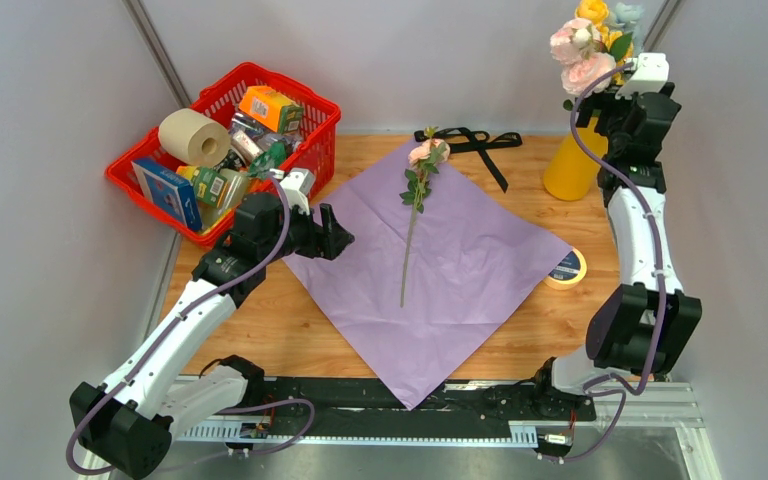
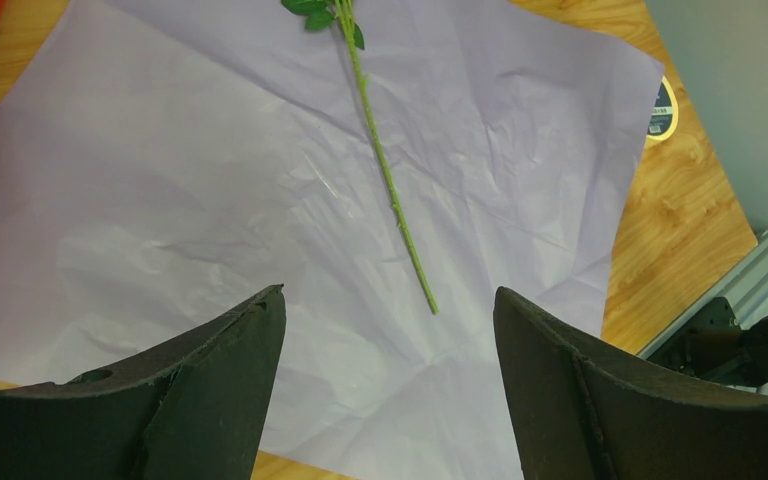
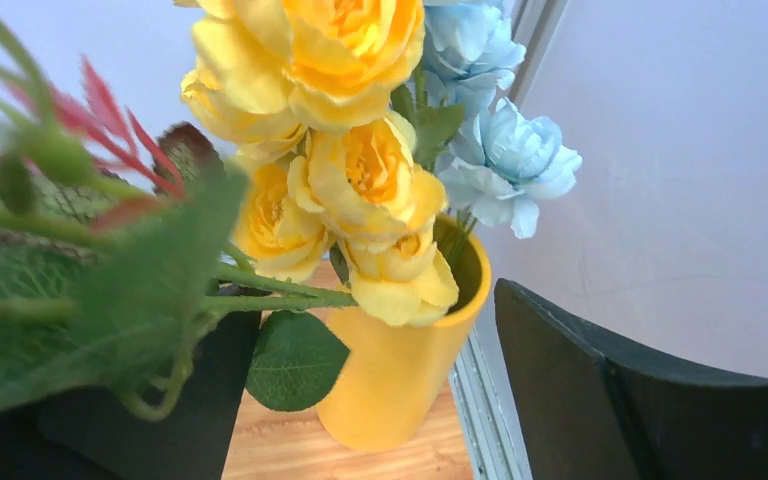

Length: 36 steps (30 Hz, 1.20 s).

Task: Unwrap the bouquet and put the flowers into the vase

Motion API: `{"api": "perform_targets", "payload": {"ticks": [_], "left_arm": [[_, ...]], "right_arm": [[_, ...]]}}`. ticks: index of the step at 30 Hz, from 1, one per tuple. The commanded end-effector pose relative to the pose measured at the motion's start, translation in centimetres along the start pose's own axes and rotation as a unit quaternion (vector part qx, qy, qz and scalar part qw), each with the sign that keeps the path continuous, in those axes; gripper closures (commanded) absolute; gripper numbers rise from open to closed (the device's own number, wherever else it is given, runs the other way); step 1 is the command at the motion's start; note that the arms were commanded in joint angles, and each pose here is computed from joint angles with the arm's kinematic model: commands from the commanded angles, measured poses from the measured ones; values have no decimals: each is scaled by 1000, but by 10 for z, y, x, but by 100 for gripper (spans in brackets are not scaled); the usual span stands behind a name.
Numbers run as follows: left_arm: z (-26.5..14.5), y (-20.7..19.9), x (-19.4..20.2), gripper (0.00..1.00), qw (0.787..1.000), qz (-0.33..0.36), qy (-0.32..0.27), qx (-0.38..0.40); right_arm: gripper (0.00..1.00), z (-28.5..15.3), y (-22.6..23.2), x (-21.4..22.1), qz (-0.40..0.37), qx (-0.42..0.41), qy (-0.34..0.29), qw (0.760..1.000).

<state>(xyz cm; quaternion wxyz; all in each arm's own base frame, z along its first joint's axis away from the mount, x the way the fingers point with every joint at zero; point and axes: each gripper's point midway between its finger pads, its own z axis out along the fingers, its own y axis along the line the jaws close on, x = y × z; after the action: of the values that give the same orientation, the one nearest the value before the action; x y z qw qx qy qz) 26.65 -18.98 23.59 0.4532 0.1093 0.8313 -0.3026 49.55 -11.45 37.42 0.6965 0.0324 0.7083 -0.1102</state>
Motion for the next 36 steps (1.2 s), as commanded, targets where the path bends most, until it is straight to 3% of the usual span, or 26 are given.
{"api": "perform_targets", "payload": {"ticks": [1,4,16,24,31,36], "left_arm": [[0,-1,-5,16,1000,3,-13,6],[-1,-1,-6,16,1000,4,-15,5],[-1,-2,-6,16,1000,4,-16,8],[0,5,-6,18,1000,3,-15,-13],[21,15,-11,34,996,-41,28,-69],[65,-10,-10,35,995,-14,52,-80]], "right_arm": [[6,-35,-14,-27,15,33,-6,999],[0,-48,-13,-19,25,35,15,999],[0,-98,4,19,104,22,68,992],[0,-133,45,67,179,-50,135,973],[16,-162,95,131,215,-107,211,948],[16,-190,149,170,177,-153,258,937]]}}
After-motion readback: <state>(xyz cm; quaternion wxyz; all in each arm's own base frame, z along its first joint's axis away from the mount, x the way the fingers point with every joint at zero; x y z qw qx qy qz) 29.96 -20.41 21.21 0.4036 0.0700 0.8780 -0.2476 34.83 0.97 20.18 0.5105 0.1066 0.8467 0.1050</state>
